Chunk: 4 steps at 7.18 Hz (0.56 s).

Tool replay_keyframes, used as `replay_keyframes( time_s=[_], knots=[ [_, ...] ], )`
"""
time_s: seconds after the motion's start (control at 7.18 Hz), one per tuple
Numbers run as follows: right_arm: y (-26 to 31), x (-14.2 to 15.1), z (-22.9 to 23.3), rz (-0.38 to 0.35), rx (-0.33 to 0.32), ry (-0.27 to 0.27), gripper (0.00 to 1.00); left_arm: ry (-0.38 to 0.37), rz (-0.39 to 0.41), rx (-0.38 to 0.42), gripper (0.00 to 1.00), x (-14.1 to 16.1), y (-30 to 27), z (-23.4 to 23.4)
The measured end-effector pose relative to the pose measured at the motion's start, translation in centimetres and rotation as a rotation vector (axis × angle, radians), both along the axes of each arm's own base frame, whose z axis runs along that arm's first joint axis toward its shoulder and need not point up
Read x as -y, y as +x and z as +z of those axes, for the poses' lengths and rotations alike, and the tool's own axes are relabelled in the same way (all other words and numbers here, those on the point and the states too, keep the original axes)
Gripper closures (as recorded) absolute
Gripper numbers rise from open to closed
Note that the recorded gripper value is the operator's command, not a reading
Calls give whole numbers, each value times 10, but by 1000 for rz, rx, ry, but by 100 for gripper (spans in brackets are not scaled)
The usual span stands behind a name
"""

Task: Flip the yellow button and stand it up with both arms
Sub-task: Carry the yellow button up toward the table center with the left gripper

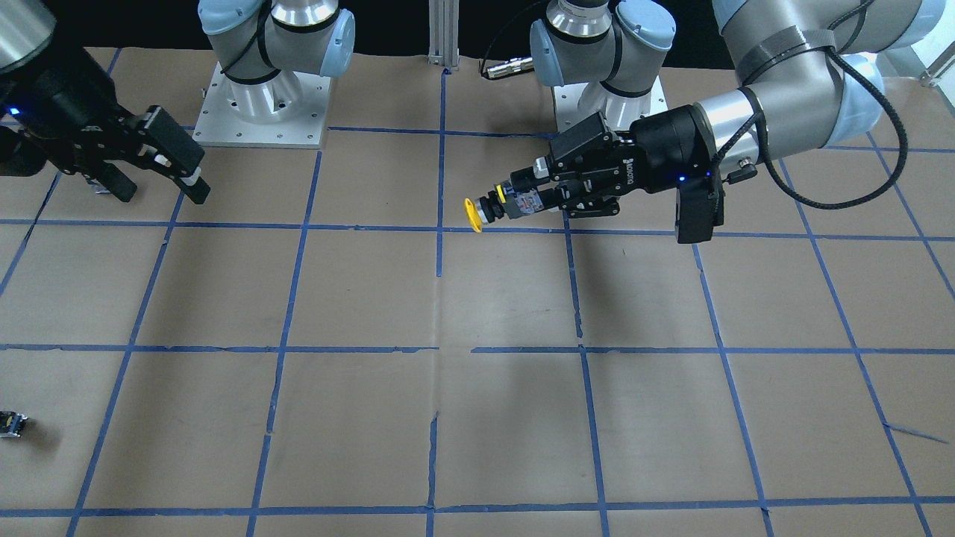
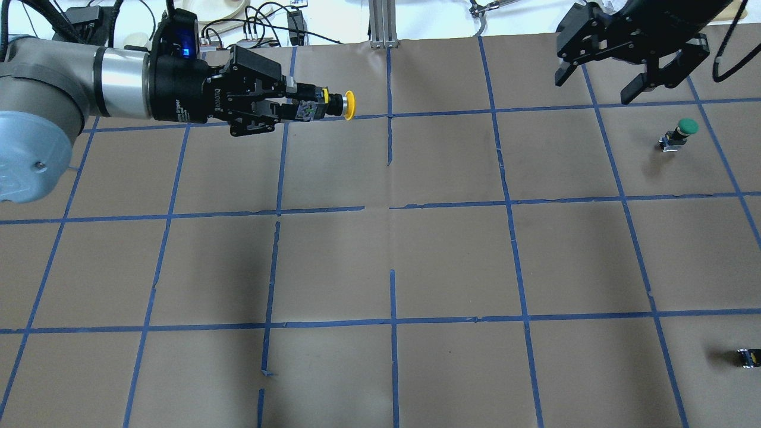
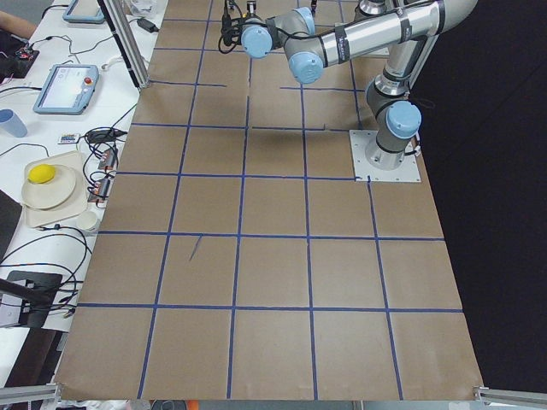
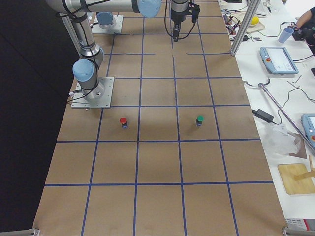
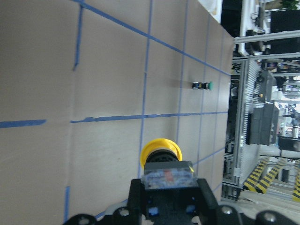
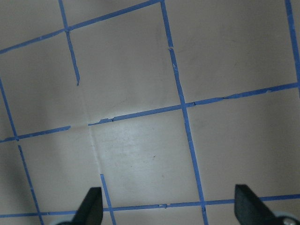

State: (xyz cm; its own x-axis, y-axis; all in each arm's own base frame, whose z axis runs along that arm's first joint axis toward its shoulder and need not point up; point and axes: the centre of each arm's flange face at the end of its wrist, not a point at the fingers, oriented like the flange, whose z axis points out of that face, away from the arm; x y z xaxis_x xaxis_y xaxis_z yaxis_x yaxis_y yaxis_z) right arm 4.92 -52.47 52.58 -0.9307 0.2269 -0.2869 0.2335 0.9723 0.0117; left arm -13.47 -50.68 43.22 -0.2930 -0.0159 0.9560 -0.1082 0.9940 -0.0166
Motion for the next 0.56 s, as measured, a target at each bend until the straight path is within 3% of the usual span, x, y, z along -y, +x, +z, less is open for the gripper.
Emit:
replay_keyframes(
  time_s=[0.28, 0.56],
  knots=[
    [-56, -1, 1, -162, 262, 24, 0, 15, -21, -128, 79, -7, -33, 11],
    [-81, -1, 3, -287, 559, 36, 0, 23, -43, -185, 79, -12, -53, 12]
  ],
)
